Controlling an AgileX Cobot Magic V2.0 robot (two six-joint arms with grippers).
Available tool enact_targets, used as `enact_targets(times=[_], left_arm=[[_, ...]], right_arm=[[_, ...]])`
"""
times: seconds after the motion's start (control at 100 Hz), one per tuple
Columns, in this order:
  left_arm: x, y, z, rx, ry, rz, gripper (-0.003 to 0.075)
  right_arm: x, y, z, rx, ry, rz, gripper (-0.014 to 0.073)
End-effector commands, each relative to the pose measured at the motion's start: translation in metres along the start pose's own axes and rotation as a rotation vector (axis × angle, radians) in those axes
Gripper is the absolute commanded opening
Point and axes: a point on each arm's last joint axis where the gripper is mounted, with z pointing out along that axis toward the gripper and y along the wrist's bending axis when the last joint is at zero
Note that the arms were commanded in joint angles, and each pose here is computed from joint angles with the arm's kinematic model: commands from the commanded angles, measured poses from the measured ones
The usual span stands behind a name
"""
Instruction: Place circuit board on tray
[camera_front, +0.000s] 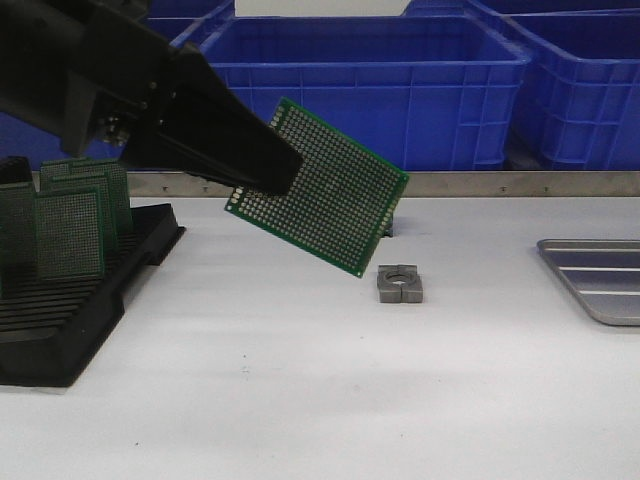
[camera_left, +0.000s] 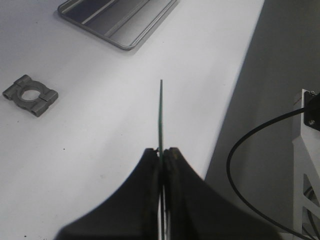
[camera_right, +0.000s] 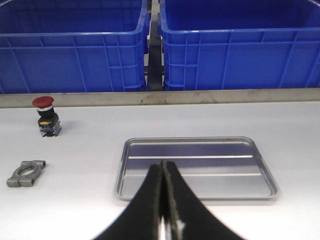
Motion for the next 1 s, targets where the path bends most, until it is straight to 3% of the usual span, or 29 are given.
enact_targets(times=[0.0, 0.3, 0.43, 0.48, 0.57, 0.65, 0.76, 0.99], left_arm=[[-0.017, -0.01, -0.007, 0.041, -0.076, -0.005, -0.002], [-0.017, -0.01, -0.007, 0.042, -0.077, -0.006, -0.002], [-0.017, -0.01, -0.007, 0.042, -0.077, -0.006, -0.002], [-0.017, -0.01, -0.007, 0.042, -0.077, -0.006, -0.002], [-0.017, -0.01, -0.007, 0.042, -0.077, -0.006, -0.002], [-0.017, -0.01, -0.007, 0.042, -0.077, -0.006, -0.002], [-0.017, -0.01, -0.007, 0.042, -0.077, -0.006, -0.002], [-0.017, -0.01, -0.007, 0.042, -0.077, -0.006, -0.002]], right_arm=[[-0.031, 0.001, -0.004, 0.0, 0.012, 0.011, -0.0058], [-0.075, 0.004, 0.019, 0.004, 0.376, 0.019, -0.0059], [-0.09, 0.008, 0.038, -0.021, 0.458, 0.049, -0.0049], [-0.093, 0.011, 0.046, -0.052, 0.473, 0.062, -0.0008], [-0.099, 0.02, 0.056, -0.147, 0.474, 0.085, 0.0118], [-0.103, 0.035, 0.064, -0.273, 0.462, 0.105, 0.0298], [-0.101, 0.056, 0.07, -0.466, 0.455, -0.008, 0.0489], [-0.083, 0.093, 0.082, -0.818, 0.46, -0.334, 0.0515]])
